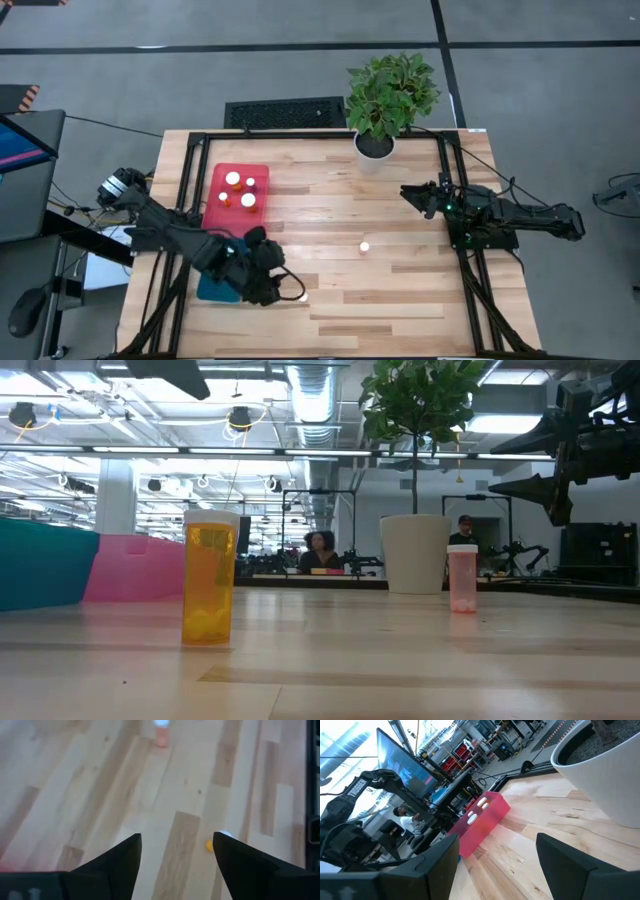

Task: Pick and place medicine bottles into bin by pill shape (circle, oval)
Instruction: Put the orange tablet bottle into the blue bin

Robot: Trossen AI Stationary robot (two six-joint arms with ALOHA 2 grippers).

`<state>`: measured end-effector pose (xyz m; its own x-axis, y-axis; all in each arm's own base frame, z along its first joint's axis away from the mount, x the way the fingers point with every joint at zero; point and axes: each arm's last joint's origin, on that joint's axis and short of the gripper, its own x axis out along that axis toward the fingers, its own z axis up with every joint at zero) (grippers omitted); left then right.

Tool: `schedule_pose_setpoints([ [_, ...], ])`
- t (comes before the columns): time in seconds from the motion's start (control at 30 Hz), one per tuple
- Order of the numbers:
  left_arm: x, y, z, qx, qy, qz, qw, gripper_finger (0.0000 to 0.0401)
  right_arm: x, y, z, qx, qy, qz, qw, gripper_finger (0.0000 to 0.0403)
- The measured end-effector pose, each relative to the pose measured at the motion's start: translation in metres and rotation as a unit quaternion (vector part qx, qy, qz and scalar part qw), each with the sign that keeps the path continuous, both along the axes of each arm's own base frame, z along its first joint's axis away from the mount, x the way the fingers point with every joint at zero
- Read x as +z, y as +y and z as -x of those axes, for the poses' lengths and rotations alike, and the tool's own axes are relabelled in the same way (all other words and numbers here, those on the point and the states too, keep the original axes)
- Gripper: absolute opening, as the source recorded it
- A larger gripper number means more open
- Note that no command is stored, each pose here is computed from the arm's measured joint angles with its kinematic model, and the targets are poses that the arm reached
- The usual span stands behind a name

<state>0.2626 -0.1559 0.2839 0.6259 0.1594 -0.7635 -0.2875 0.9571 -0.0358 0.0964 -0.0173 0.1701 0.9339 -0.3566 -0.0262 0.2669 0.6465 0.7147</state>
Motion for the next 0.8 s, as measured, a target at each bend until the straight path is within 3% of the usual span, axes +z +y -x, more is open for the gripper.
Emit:
schedule_pose_setpoints([
  [0.13, 0.0, 0.008, -0.008, -0.03, 0.015, 0.024, 0.999, 0.0262, 0.0, 0.0, 0.0, 0.0, 0.0, 0.0, 1.0, 0.0276],
  [0.37, -0.008, 0.009, -0.033, -0.164, 0.022, 0.07, 0.984, 0.0305, 0.0, 0.0, 0.0, 0.0, 0.0, 0.0, 1.0, 0.0276],
  [0.8, -0.053, -0.003, -0.064, -0.35, 0.05, 0.052, 0.934, 0.0297, 0.0, 0.0, 0.0, 0.0, 0.0, 0.0, 1.0, 0.0276],
])
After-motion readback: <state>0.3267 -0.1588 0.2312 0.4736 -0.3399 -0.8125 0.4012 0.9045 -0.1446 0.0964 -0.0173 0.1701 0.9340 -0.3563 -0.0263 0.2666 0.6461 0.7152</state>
